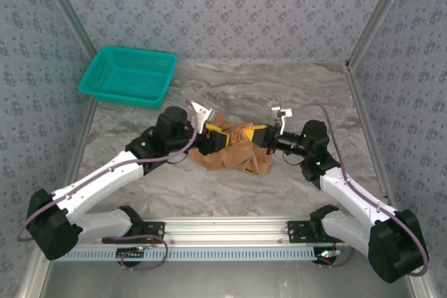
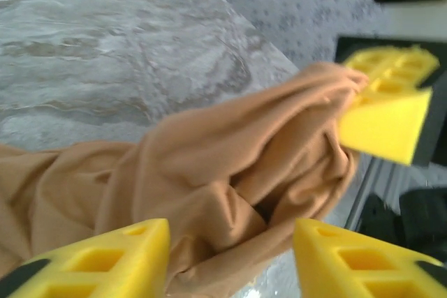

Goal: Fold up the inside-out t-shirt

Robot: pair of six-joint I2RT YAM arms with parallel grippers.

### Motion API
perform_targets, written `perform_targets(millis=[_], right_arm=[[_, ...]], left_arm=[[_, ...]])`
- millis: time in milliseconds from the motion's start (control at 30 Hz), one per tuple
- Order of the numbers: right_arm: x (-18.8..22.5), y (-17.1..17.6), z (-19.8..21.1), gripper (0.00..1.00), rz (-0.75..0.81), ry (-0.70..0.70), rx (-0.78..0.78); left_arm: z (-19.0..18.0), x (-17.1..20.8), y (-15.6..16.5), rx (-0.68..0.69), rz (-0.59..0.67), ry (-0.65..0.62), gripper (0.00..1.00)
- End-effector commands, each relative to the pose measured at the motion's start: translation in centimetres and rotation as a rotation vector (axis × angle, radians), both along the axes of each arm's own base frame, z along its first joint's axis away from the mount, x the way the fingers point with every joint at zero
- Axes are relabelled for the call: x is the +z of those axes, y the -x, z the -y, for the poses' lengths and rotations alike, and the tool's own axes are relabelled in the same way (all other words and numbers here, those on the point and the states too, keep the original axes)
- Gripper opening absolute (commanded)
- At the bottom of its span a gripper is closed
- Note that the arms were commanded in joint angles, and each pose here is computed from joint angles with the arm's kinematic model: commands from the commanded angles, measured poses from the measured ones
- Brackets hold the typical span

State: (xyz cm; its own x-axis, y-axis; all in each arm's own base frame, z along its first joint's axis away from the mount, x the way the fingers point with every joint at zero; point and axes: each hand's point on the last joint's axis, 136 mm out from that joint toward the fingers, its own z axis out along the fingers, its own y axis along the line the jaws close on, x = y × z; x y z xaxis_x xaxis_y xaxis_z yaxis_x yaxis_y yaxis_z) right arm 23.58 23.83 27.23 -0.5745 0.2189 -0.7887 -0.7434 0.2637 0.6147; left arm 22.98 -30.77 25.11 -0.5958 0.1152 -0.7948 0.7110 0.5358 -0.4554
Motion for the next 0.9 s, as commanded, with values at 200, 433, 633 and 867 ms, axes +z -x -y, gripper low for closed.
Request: perform_targets(millis=[200,433,633,867], right_arm=[[1.3,-0.1,0.2,0.00,0.041,-0.022,-0.019],[0.8,0.4,0.4,0.00,0.046,0.000,-0.021],[-0.2,0.5,1.1,0.00,0.038,0.043,-0.038],[-3.4,-2.2,4.5,0.00,0.046,0.270,-0.286]], left_arm=[[3.4,-0.9,-0.1,-0.110,-0.103,0.044,0.42],[4.5,-1.3,-0.9,-0.118,-0.127,0.075,0.32],[4.4,-0.1,-1.4,-0.143,-0.133,0.149,0.00],[1.8,5.7,1.5,-0.286,-0.050,0.385,0.00]])
